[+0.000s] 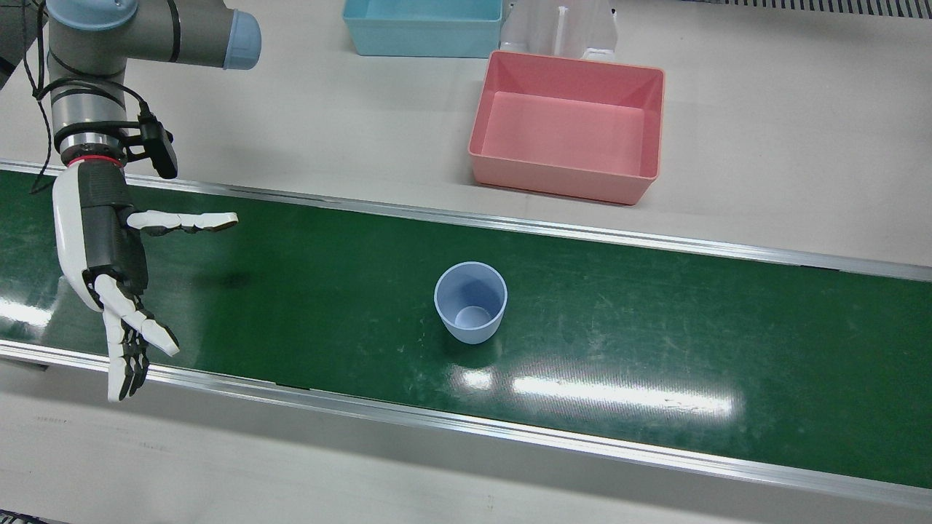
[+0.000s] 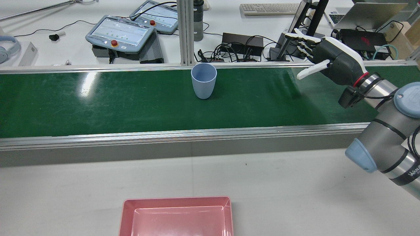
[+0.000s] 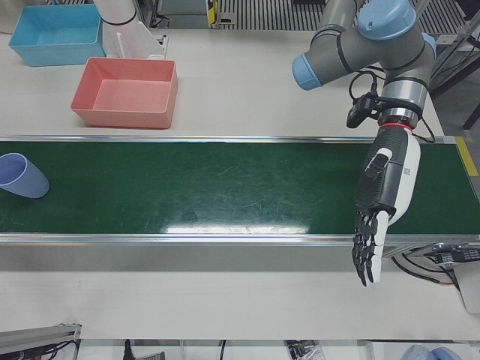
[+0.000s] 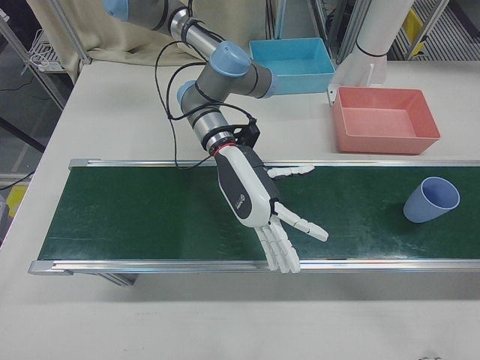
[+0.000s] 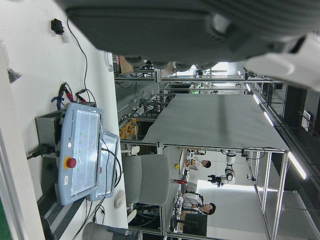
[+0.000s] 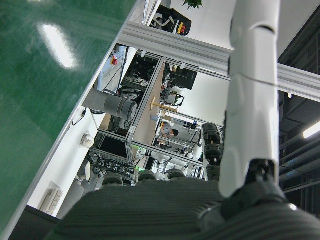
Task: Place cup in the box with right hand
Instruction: 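Move the right hand along the belt toward the light blue cup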
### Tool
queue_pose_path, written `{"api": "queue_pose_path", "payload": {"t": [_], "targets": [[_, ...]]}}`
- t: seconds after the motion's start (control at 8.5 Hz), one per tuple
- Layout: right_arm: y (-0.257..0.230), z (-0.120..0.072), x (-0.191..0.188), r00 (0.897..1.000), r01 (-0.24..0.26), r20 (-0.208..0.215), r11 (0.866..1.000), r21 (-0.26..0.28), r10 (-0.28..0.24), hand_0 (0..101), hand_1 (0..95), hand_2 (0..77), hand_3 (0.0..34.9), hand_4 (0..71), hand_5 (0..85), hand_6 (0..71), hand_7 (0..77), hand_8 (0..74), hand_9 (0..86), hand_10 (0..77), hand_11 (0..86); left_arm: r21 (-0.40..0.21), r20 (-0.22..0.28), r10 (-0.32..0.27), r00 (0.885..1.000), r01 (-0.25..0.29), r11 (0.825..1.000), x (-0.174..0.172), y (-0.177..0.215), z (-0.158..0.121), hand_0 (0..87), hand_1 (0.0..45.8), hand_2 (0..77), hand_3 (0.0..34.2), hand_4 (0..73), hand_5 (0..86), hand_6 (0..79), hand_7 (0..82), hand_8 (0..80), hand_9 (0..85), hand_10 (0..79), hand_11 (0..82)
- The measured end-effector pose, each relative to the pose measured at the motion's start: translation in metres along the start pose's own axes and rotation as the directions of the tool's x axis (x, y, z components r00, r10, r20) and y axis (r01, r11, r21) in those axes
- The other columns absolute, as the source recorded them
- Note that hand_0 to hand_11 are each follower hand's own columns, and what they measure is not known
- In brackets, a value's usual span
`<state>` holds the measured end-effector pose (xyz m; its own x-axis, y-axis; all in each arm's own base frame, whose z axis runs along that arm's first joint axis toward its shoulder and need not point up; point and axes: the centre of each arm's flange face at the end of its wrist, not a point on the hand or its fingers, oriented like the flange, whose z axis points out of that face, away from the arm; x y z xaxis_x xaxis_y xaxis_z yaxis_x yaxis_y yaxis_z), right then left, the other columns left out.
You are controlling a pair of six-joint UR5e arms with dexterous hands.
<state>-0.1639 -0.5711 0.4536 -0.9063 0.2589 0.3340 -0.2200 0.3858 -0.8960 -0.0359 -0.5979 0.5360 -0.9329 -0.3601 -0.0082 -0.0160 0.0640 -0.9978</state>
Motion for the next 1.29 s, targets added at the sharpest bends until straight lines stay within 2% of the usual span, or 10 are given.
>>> {"api": "queue_pose_path", "payload": {"t": [0.12, 0.35, 0.47, 0.71, 0.94, 1.29], "targets": [[0.007, 0.000, 0.001, 0.999, -0.033, 0.009, 0.999, 0.029, 0.033, 63, 24.5, 0.5, 10.2, 0.0, 7.6, 0.5, 1.6, 0.5, 1.1, 0.5, 1.1, 0.000, 0.000, 0.000, 1.000, 0.000, 1.000, 0.000, 0.000, 0.000, 0.0, 0.5, 0.5, 0.0, 0.0, 0.0, 0.0, 0.0, 0.0, 0.0, 0.0, 0.0], [0.040, 0.001, -0.006, 0.993, -0.117, 0.042, 0.989, 0.086, 0.114, 63, 28.9, 0.5, 10.3, 0.0, 7.6, 0.5, 1.6, 0.5, 0.5, 0.5, 1.1, -0.001, 0.000, -0.001, 1.000, 0.001, 1.000, 0.000, 0.000, 0.000, 0.0, 0.5, 0.5, 0.0, 0.0, 0.0, 0.0, 0.0, 0.0, 0.0, 0.0, 0.0], [0.059, 0.005, -0.010, 0.990, -0.139, 0.044, 0.985, 0.107, 0.135, 63, 28.9, 0.5, 10.3, 0.0, 7.6, 0.5, 1.6, 0.5, 0.5, 0.5, 1.1, -0.001, 0.000, -0.001, 1.000, 0.001, 1.000, 0.000, 0.001, 0.000, 0.0, 0.5, 0.5, 0.0, 0.0, 0.0, 0.0, 0.0, 0.0, 0.0, 0.0, 0.0], [0.076, 0.009, 0.004, 0.988, -0.155, 0.012, 0.979, 0.135, 0.154, 62, 26.2, 0.5, 10.3, 0.0, 7.6, 0.5, 1.6, 0.5, 0.5, 0.5, 1.1, -0.002, 0.000, 0.000, 1.000, 0.000, 1.000, 0.000, 0.001, 0.000, 0.0, 0.5, 0.5, 0.0, 0.0, 0.0, 0.0, 0.0, 0.0, 0.0, 0.0, 0.0], [0.087, 0.012, 0.030, 0.986, -0.163, -0.016, 0.977, 0.137, 0.167, 61, 26.2, 0.5, 10.3, 0.0, 7.6, 0.5, 1.6, 0.5, 0.5, 0.5, 1.1, -0.002, 0.000, 0.000, 1.000, 0.000, 1.000, 0.000, 0.001, 0.000, 0.0, 0.5, 0.5, 0.0, 0.0, 0.0, 0.0, 0.0, 0.0, 0.0, 0.0, 0.0], [0.104, 0.014, 0.058, 0.987, -0.156, -0.026, 0.979, 0.131, 0.160, 59, 26.7, 3.3, 10.4, 0.0, 7.6, 0.5, 1.6, 0.5, 0.5, 0.5, 1.1, -0.001, 0.000, 0.000, 1.000, 0.000, 1.000, 0.000, 0.000, 0.000, 0.0, 0.5, 0.5, 0.0, 0.0, 0.0, 0.0, 0.0, 0.0, 0.0, 0.0, 0.0]]}}
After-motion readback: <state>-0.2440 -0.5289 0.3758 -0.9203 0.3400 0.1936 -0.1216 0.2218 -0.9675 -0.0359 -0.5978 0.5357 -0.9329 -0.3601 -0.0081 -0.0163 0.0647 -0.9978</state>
